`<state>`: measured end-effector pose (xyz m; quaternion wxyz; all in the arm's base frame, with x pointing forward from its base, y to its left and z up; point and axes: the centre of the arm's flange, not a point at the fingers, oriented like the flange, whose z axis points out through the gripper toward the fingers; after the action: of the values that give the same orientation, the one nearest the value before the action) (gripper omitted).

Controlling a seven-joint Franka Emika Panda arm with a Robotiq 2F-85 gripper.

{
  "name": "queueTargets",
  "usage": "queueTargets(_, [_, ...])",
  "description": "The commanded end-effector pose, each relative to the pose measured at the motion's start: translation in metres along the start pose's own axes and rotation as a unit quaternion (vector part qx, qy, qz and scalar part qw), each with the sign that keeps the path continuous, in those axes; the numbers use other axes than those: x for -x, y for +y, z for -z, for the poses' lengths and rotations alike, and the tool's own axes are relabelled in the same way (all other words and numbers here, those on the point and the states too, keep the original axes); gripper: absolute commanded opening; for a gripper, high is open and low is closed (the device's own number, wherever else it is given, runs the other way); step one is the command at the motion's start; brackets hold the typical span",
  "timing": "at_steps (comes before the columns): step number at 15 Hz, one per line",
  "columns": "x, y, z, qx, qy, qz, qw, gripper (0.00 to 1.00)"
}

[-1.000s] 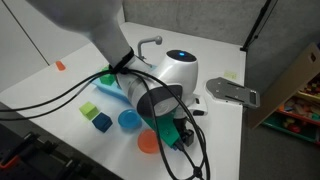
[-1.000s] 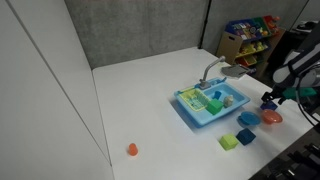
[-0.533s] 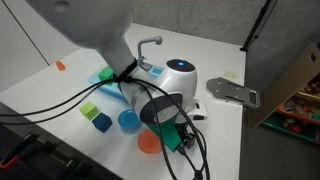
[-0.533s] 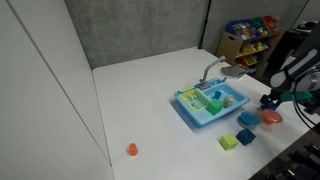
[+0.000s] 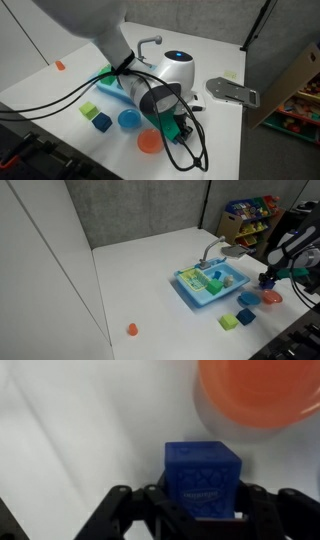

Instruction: Put the blue building block on top of the green building block, remove the bottle from the sink and put it on top of the blue building block

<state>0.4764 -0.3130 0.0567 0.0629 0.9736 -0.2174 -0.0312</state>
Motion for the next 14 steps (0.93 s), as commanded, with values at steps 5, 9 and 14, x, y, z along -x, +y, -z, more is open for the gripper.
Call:
queueTargets(5, [-0.026,-0.056,0.079,0.004,0.019,0.011,0.9998,0.22])
queueTargets(9, [-0.04,-0.091,0.117,-0.003,0.039,0.014,0.9991,0.21])
queueTargets(14, [-0.05,-0.13,0.156,-0.011,0.048,0.022,0.9985,0.21])
